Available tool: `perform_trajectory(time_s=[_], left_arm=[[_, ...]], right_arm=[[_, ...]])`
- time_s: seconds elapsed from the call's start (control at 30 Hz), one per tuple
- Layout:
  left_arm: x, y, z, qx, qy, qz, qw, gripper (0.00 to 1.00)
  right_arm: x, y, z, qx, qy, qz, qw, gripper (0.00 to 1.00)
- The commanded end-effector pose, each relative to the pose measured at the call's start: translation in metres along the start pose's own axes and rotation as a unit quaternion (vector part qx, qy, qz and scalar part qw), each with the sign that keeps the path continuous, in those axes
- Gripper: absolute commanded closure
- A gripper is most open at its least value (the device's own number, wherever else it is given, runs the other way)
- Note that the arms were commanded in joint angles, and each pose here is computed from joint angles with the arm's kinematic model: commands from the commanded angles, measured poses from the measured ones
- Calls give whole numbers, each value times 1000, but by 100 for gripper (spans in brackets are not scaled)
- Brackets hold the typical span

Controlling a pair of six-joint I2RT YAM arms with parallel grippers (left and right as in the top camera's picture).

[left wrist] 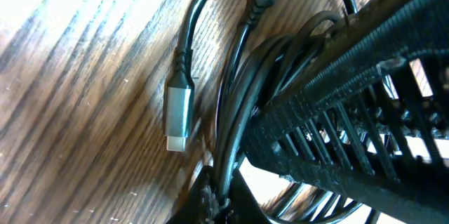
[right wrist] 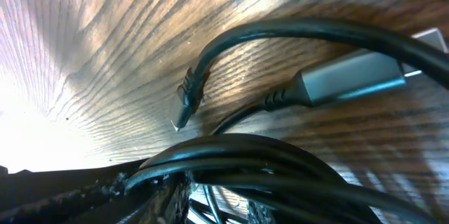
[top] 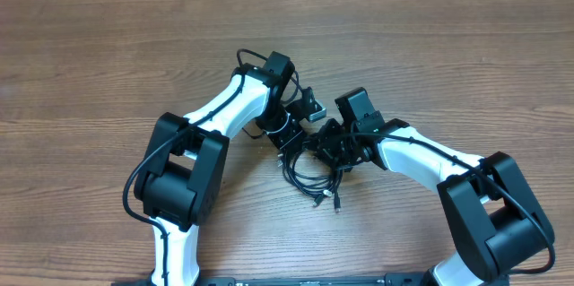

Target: Untangle cables

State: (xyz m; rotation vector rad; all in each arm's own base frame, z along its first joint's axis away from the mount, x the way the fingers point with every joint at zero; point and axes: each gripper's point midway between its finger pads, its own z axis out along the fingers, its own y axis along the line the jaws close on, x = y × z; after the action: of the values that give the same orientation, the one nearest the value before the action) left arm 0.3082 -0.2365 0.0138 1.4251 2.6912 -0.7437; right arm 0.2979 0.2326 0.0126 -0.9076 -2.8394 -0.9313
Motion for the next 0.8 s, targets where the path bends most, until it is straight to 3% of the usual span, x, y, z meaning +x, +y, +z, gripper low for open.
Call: perform_trajectory(time_s=[0.0,0.57,0.77], left_arm=[[-5,-4,1,22,-9,5,1000,96],[-5,-4,1,21,-9,6,1000,96],[-6,-3,1,20,-10,6,1000,96]], right_arm=[[-16,5,-8,-1,-50,-2,999,74],[-12,6,3,35,-130,-43,990,78],[-12,19,4,16,-147,-56,987,72]])
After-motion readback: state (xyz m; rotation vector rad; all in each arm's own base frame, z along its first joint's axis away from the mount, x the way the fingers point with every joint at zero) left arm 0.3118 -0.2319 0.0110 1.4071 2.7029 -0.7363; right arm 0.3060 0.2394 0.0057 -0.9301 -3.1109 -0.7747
